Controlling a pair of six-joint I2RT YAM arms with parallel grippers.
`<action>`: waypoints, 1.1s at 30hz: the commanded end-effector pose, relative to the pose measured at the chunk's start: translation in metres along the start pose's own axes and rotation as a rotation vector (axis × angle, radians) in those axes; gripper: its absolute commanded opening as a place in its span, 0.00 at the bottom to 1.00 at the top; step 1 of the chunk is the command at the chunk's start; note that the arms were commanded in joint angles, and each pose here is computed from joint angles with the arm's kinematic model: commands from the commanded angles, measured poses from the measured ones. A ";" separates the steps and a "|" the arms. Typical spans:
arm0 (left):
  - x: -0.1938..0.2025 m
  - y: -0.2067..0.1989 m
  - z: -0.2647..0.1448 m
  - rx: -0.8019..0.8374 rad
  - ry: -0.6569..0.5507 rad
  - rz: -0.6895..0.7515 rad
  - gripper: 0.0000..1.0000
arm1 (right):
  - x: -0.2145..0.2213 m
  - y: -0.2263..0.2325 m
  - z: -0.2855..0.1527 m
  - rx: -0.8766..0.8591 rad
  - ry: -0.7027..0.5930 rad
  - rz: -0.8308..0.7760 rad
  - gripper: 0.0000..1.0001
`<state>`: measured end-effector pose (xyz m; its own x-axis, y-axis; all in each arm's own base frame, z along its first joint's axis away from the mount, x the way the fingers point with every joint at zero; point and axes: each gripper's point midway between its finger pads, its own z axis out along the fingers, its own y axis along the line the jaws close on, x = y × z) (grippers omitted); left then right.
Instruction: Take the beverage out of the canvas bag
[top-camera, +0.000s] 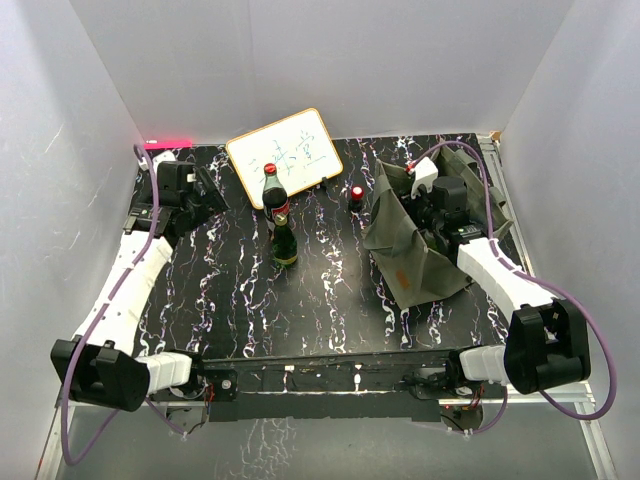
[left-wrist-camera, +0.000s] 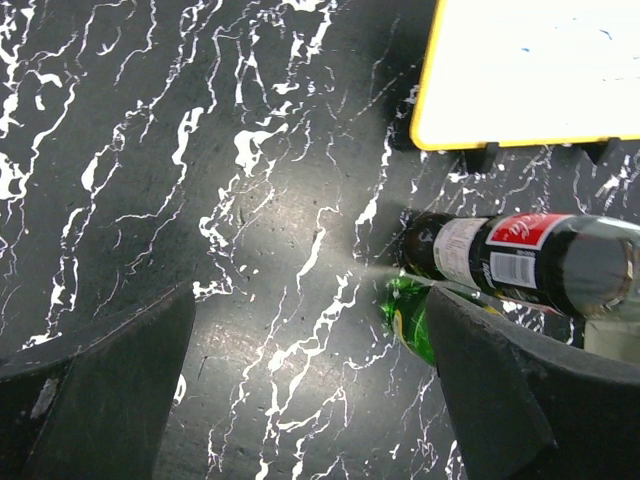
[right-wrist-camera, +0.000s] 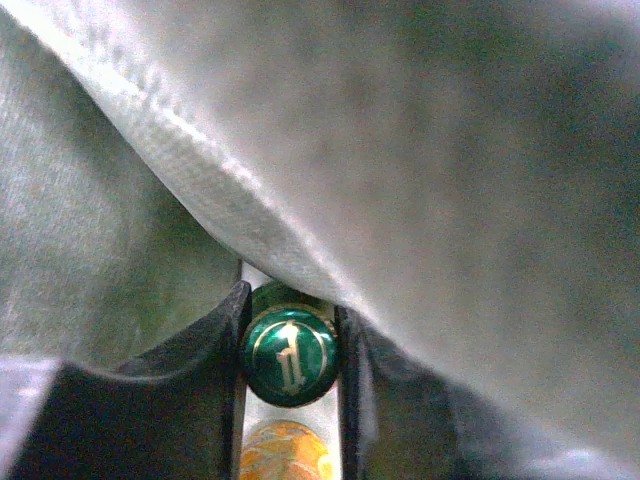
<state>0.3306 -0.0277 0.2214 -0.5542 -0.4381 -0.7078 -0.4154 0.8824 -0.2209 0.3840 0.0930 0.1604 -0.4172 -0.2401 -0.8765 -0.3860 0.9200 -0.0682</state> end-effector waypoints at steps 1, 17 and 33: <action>-0.005 -0.009 -0.020 0.096 -0.016 0.009 0.96 | -0.029 -0.011 -0.005 0.064 -0.063 0.081 0.13; -0.001 -0.034 -0.068 0.330 -0.040 -0.245 0.91 | -0.141 -0.042 -0.064 0.249 -0.205 0.670 0.08; -0.010 -0.036 -0.071 0.342 -0.076 -0.222 0.91 | -0.171 -0.068 -0.102 0.113 -0.215 1.073 0.08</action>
<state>0.2997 -0.0651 0.2686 -0.4483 -0.6107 -0.6527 -0.2846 0.7897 -0.5435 0.3837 0.0276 0.2895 -0.4469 0.6696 -0.5932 0.3393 0.7404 0.5802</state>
